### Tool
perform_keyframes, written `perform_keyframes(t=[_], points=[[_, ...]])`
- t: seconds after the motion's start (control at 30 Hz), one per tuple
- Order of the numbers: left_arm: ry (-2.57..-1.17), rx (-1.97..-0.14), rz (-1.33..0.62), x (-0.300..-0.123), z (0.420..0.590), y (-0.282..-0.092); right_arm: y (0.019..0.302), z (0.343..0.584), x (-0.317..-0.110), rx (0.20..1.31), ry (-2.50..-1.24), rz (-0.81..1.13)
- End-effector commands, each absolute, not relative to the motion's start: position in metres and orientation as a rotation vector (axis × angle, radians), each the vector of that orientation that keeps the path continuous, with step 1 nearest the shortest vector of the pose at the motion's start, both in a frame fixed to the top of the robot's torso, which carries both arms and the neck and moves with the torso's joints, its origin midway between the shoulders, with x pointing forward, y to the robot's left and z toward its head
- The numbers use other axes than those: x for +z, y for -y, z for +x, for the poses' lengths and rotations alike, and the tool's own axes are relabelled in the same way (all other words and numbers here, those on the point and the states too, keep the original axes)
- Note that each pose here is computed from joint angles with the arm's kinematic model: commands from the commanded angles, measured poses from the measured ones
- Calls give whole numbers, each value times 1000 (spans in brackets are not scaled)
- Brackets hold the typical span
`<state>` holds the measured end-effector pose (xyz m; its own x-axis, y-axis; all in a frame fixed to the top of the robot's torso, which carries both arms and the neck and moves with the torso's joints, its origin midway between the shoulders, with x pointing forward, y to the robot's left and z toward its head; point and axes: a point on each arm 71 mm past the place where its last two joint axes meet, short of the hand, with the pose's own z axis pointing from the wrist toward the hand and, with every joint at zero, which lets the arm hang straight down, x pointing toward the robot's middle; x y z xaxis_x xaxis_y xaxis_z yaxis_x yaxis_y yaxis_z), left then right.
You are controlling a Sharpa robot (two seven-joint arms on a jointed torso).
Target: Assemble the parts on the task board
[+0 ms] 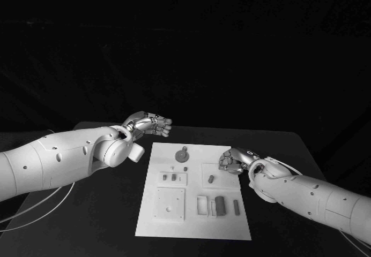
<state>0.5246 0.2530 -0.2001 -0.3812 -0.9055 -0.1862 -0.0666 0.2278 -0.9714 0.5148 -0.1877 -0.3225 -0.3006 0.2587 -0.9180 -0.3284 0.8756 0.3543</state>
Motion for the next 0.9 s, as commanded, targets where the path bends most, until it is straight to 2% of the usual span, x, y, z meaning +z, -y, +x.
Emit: perform_keyframes(t=[0.03,0.4,0.63,0.9], points=[[-1651,-1270,-918,-198,525,-253,186,515,-319,598,-1755,-77],[-1653,-1269,-920,-198,525,-254,185,512,-309,627,-1753,-87],[-1651,-1263,-923,-199,526,-256,186,509,-295,656,-1735,-90],[-1647,-1259,-924,-198,526,-258,171,503,-280,716,-1708,-111]])
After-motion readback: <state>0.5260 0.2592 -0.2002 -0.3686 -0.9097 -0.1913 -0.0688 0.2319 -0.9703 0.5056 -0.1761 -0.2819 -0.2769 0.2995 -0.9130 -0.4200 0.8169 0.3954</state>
